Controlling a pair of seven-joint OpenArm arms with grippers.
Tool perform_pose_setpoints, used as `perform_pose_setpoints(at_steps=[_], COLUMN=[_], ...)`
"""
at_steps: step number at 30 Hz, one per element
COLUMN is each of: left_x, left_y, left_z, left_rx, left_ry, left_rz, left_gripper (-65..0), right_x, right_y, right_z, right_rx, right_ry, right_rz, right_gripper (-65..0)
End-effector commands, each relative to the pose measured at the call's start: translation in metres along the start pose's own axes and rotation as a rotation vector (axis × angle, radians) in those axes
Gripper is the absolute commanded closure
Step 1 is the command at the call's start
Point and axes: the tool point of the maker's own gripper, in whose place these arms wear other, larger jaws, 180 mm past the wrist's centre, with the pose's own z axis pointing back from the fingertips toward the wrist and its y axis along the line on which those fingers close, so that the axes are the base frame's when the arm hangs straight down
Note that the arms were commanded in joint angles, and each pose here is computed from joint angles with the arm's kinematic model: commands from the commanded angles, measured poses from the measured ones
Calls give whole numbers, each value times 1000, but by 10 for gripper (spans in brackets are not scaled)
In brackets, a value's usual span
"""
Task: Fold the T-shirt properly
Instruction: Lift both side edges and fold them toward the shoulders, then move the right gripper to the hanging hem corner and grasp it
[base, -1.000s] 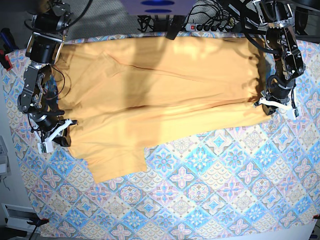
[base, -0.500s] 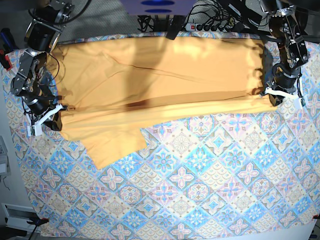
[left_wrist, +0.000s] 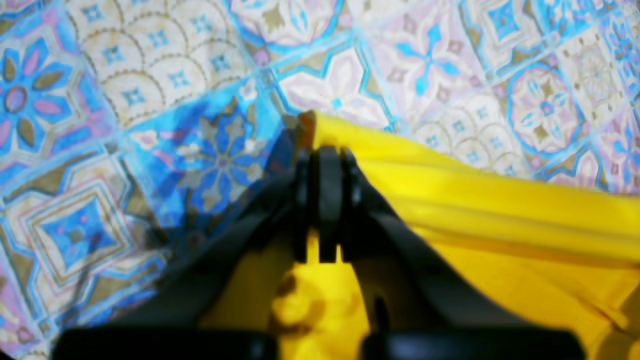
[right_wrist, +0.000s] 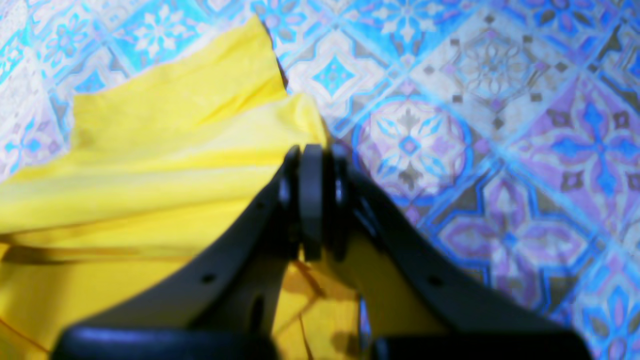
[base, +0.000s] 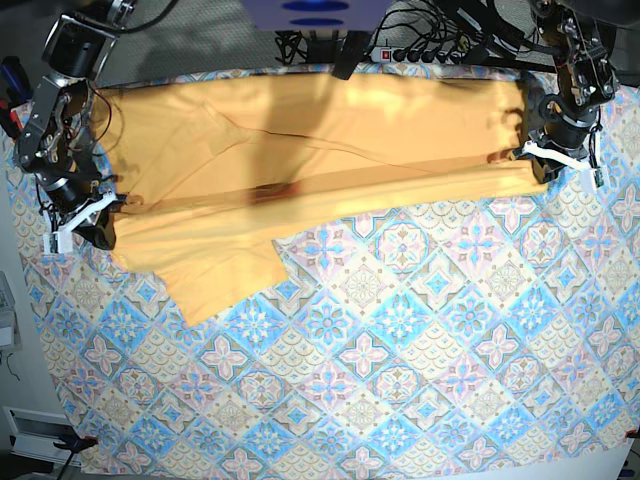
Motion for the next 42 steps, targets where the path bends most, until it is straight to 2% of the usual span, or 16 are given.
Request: perform_pose_setpoints(at_steps=[1,6,10,21,27,31,33,38,42], left_x=[12,0,-4,-13,-46,-54,-54,-54,-53], left_y=[1,0,2,4,11,12,13,14,13], left_z=[4,9,10,10,0,0,1,1,1], left_rx=[2,-28,-24,-15,-7,-4,-2,1,-1], left_ry=[-38,-9,1,28,119,137,140,138,136], left_rz=[-26,-57,-58,-65,-36,-28,-28,-25,-21], left_gripper=[0,0,0,0,0,0,-32,-157,-199], right_x=[21,17,6,-6,-8,-11,-11,-16,-18], right_y=[-9,-7,-7,-7,-8,-9,-9,5,11], right_z=[3,2,2,6,6,6,6,-1,-3], right_rx=[-14,-12,-12,-14,-17,-21,-21,18,32], right_ry=[-56,-47,1,29,40,49,49,72,81], right_rz=[16,9,9,6,12,17,17,39,46], right_gripper=[-3,-3,-3,-3,-3,-3,-3,-4,-6])
